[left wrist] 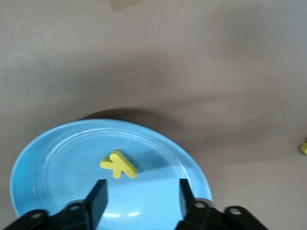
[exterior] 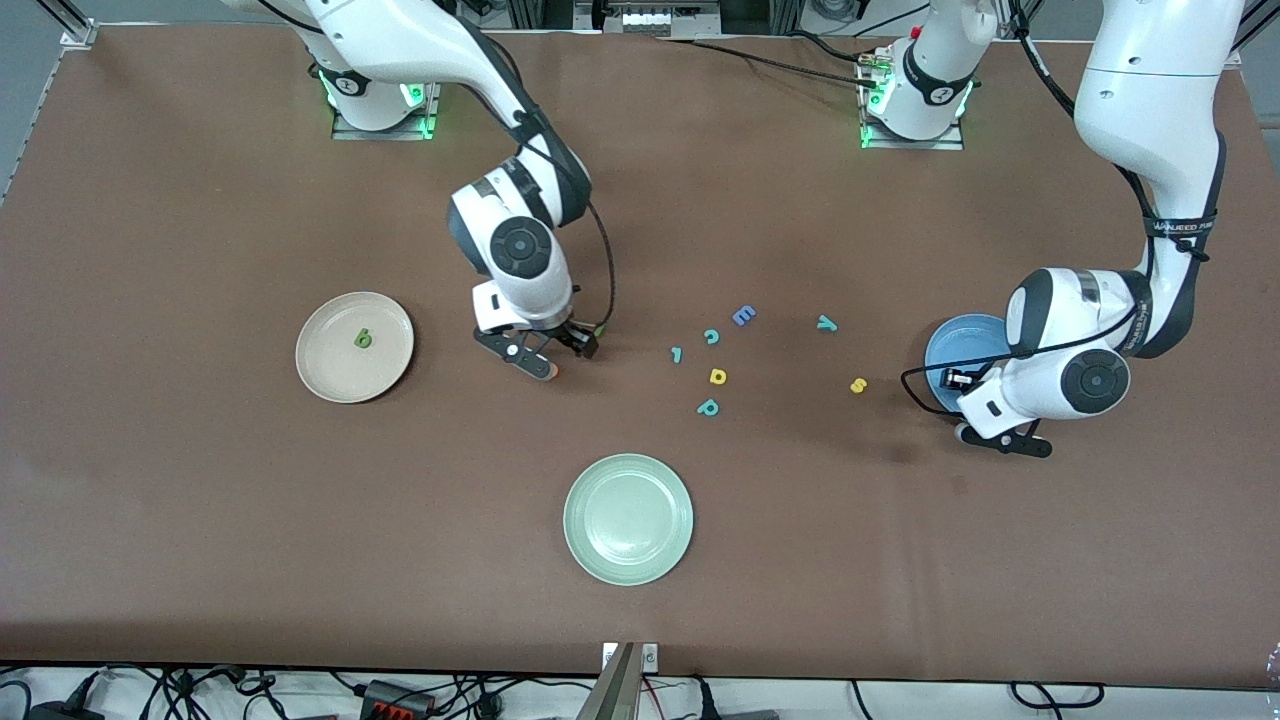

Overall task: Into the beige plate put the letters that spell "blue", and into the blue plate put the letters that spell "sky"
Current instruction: 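Grasp the green l with the right gripper while the left grasps yellow s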

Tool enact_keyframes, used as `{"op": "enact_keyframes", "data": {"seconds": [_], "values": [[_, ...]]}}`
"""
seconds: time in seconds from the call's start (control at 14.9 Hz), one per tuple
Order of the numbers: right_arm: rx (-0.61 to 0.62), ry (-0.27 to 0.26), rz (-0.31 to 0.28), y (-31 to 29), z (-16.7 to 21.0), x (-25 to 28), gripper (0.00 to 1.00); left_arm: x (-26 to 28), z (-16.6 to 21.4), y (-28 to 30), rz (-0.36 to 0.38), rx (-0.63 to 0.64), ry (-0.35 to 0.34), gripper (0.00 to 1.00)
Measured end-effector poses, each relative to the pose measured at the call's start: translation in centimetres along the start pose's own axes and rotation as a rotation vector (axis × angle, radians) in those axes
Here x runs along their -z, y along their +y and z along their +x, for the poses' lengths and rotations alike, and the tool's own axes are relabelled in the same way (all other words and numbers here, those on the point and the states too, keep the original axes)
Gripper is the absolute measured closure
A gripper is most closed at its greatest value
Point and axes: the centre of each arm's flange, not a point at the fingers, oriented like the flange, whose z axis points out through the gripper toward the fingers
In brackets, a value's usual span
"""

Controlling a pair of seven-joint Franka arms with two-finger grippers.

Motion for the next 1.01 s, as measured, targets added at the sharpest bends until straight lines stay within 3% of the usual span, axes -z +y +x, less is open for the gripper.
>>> {"op": "enact_keyframes", "data": {"seconds": [0.2,0.34,0.47,0.6,0.74,1.01], "values": [[-0.078,0.004,0.02,-2.4,-1.1,-0.8,0.0,2.1,0.2,2.1,-0.004,0.007,0.031,0.01],[-0.094,-0.005,0.024,-2.9,-1.5,-1.1,0.0,3.2,0.4,5.9,-0.02,0.05,0.047,0.0],[-0.12,-0.048,0.028,-3.1,-2.5,-1.5,0.17,3.0,0.5,10.6,-0.035,0.141,0.05,0.0],[-0.137,-0.079,0.028,-3.4,-3.7,-2.1,0.19,2.3,0.5,13.9,-0.031,0.172,0.054,0.0],[-0.149,-0.095,0.024,-3.4,-4.1,-2.6,0.21,1.7,0.8,14.7,-0.013,0.108,0.085,0.0],[-0.16,-0.104,-0.003,-2.7,-4.1,-4.1,0.28,1.5,1.0,13.7,0.004,-0.153,0.096,0.0]]}}
